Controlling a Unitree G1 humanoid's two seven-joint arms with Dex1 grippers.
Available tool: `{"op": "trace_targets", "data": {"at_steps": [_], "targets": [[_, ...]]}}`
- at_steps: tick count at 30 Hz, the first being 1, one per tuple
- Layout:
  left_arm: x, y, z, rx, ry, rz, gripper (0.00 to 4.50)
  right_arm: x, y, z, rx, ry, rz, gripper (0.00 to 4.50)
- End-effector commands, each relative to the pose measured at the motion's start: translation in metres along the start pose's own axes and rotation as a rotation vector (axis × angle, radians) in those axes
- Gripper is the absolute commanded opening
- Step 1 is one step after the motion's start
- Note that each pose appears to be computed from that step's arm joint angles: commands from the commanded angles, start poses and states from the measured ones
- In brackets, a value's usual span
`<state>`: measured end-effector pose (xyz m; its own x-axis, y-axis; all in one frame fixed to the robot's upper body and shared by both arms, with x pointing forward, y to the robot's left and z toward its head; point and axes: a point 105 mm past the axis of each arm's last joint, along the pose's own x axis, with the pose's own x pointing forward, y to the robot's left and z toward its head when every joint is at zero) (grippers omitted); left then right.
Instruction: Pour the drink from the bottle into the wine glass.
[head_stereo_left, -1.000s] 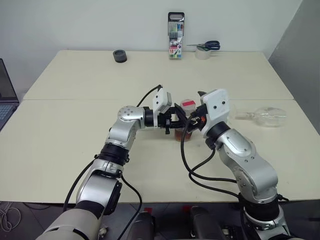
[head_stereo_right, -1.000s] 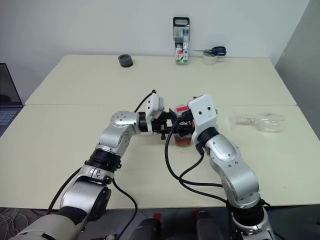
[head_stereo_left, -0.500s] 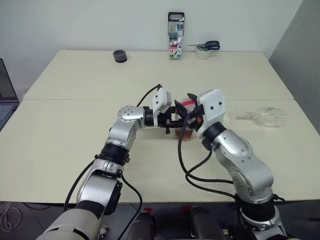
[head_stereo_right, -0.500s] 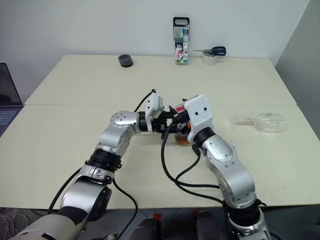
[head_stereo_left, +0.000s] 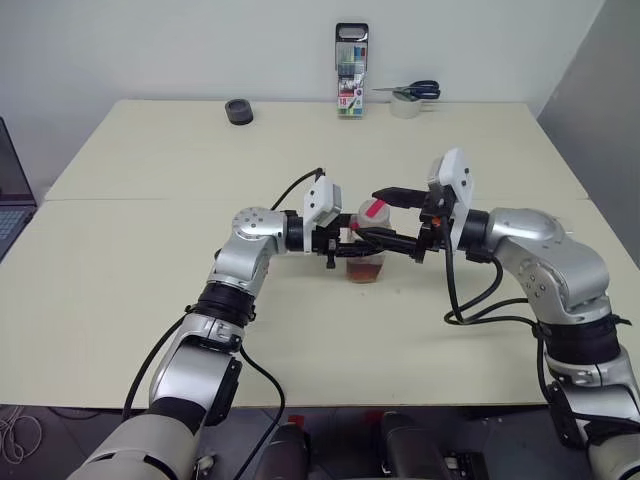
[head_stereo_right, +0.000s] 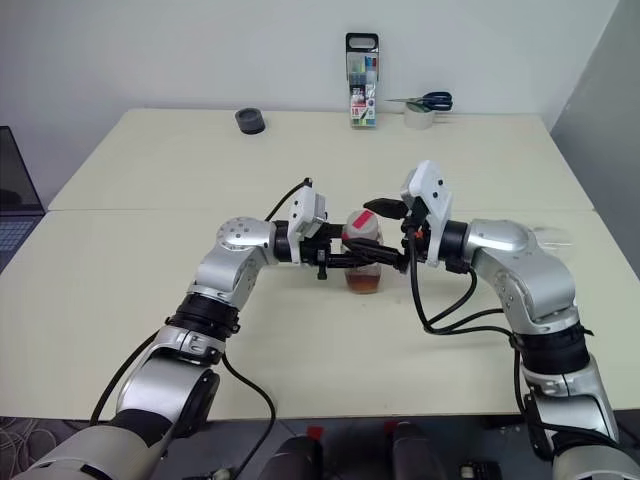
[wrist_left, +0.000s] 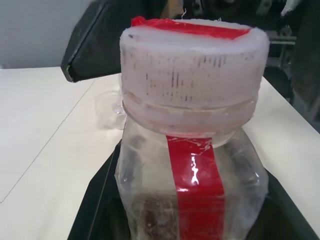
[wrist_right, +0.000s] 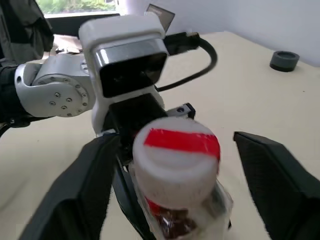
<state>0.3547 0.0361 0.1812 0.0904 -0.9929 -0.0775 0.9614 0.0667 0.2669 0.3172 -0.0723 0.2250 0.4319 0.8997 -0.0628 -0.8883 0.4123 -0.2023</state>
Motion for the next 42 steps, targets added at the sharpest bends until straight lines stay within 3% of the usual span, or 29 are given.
{"op": "trace_targets", "data": {"at_steps": [1, 8, 13, 21, 32, 42], "targets": [[0.000, 0.005, 0.017, 0.047, -0.038, 0.007, 1.77, -0.008, 0.014, 0.027, -0.073, -0.089, -0.042, 4.50], [0.002, 0.005, 0.019, 0.046, -0.042, -0.003, 1.77, -0.003, 0.011, 0.027, -0.109, -0.140, -0.225, 4.50], [0.004, 0.004, 0.020, 0.047, -0.042, -0.015, 1.77, 0.000, 0.000, 0.020, -0.157, -0.104, -0.310, 4.50], [0.005, 0.004, 0.020, 0.047, -0.039, -0.019, 1.77, -0.018, -0.013, 0.019, -0.092, -0.121, -0.403, 4.50], [0.003, 0.004, 0.019, 0.043, -0.034, -0.013, 1.77, -0.030, 0.003, 0.014, -0.054, -0.095, -0.360, 4.50], [0.000, 0.007, 0.022, 0.022, -0.041, -0.008, 1.77, -0.021, 0.035, 0.021, -0.080, -0.086, -0.207, 4.50]]}}
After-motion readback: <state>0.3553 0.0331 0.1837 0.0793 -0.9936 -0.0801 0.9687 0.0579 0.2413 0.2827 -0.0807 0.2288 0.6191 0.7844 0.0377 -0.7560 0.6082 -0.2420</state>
